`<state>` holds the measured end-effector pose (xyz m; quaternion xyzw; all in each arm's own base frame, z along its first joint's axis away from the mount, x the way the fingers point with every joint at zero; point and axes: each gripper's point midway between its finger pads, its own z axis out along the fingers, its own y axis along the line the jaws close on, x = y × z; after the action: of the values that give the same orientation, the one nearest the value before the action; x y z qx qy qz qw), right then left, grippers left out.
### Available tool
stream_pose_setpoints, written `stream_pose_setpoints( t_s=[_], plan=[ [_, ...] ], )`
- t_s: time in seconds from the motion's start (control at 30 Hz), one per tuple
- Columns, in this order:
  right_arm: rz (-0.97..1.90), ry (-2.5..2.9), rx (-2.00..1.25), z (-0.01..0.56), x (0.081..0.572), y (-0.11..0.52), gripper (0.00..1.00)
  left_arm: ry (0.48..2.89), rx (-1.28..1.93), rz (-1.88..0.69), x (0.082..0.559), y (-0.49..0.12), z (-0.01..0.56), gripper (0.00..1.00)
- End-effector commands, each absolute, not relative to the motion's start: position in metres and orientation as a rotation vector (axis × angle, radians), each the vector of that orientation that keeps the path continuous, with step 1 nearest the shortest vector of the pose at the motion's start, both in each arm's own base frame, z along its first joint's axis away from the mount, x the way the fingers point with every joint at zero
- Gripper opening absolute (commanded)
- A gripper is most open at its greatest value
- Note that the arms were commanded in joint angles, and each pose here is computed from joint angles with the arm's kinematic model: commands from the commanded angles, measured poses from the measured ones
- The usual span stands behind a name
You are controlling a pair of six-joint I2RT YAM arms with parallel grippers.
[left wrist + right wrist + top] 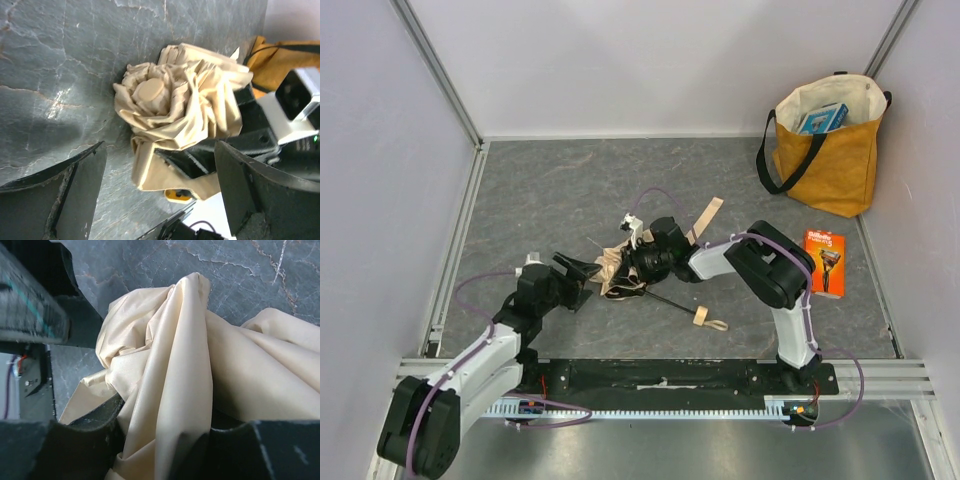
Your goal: Put away the umbrella
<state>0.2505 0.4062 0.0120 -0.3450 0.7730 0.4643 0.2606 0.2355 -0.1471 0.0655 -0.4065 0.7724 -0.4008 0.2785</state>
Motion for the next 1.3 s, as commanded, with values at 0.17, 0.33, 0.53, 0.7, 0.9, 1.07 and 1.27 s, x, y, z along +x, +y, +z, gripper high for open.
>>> stream_pose_setpoints(
  t_s=[0.17,0.33,0.53,0.7,0.9,1.07,1.27],
  plan=[
    [1.379,2.828,-0.625,-0.091,0.186,0.336,0.0,2.134,-0.977,-1.173,0.229,-0.163,0.049,0.94],
    [1.472,2.838,-0.56,-0.09,0.187,0.341,0.0,2.085,-0.973,-1.219,0.249,-0.171,0.051,0.94],
    [1.553,2.804,-0.521,-0.081,0.193,0.352,0.0,2.098,-1.063,-1.218,0.25,-0.18,0.03,0.95],
    [1.626,2.786,-0.492,-0.076,0.195,0.359,0.0,2.129,-1.144,-1.096,0.244,-0.18,0.001,0.93],
    [1.742,2.748,-0.472,-0.059,0.194,0.365,0.0,2.114,-1.208,-0.89,0.236,-0.159,-0.026,0.91],
    [1.817,2.697,-0.498,-0.04,0.197,0.37,0.0,2.12,-1.246,-0.744,0.23,-0.141,-0.041,0.9],
    [1.859,2.662,-0.516,-0.032,0.196,0.372,0.0,2.085,-1.265,-0.686,0.239,-0.134,-0.042,0.83]
  ],
)
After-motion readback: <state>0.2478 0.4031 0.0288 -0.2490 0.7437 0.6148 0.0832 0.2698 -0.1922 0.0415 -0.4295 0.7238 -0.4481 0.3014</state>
